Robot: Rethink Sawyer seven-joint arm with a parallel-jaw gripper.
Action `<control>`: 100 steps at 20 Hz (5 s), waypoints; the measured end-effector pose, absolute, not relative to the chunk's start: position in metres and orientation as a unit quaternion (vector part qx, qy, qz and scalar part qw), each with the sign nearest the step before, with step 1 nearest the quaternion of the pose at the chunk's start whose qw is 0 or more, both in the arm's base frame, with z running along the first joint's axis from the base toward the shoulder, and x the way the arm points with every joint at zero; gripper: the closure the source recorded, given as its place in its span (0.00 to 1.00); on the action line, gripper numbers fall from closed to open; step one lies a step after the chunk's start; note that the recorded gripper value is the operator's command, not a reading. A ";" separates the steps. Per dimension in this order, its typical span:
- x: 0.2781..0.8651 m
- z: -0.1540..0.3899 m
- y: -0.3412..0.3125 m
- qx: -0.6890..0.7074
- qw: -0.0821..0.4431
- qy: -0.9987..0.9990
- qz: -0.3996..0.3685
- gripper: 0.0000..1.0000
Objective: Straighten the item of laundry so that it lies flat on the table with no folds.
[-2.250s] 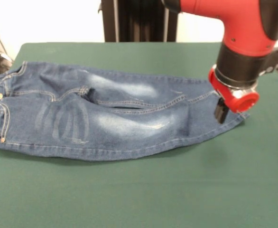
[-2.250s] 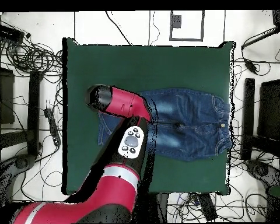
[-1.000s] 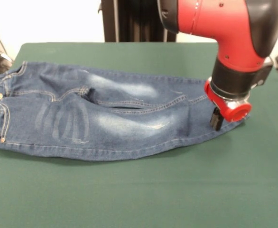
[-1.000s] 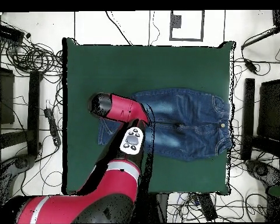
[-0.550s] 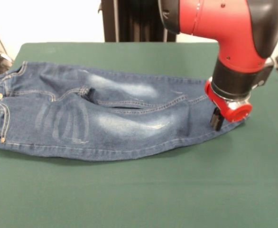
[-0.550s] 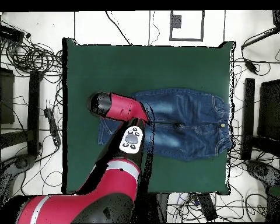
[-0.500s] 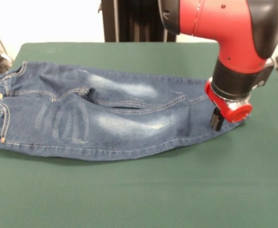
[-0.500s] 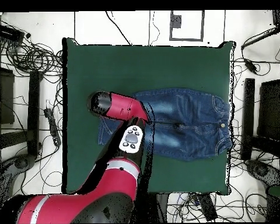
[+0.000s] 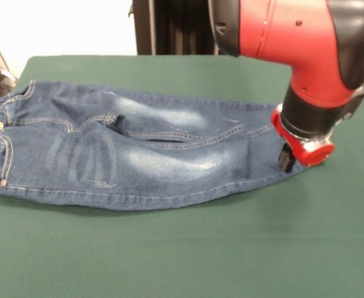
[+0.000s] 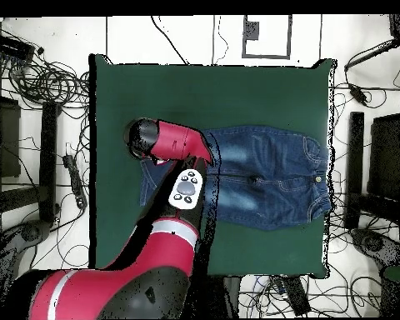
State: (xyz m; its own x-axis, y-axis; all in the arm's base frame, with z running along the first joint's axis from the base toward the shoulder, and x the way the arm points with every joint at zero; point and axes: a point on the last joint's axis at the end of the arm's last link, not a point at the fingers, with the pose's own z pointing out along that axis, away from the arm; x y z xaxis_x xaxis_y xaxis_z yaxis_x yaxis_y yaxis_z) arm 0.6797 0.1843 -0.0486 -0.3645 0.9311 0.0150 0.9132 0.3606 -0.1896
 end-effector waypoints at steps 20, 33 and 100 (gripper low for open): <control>0.704 -0.050 0.191 -0.573 0.074 -0.814 0.060 1.00; 0.727 -0.048 0.211 -0.618 0.071 -0.781 0.051 1.00; 0.641 -0.045 0.147 -0.663 0.013 -0.747 0.050 1.00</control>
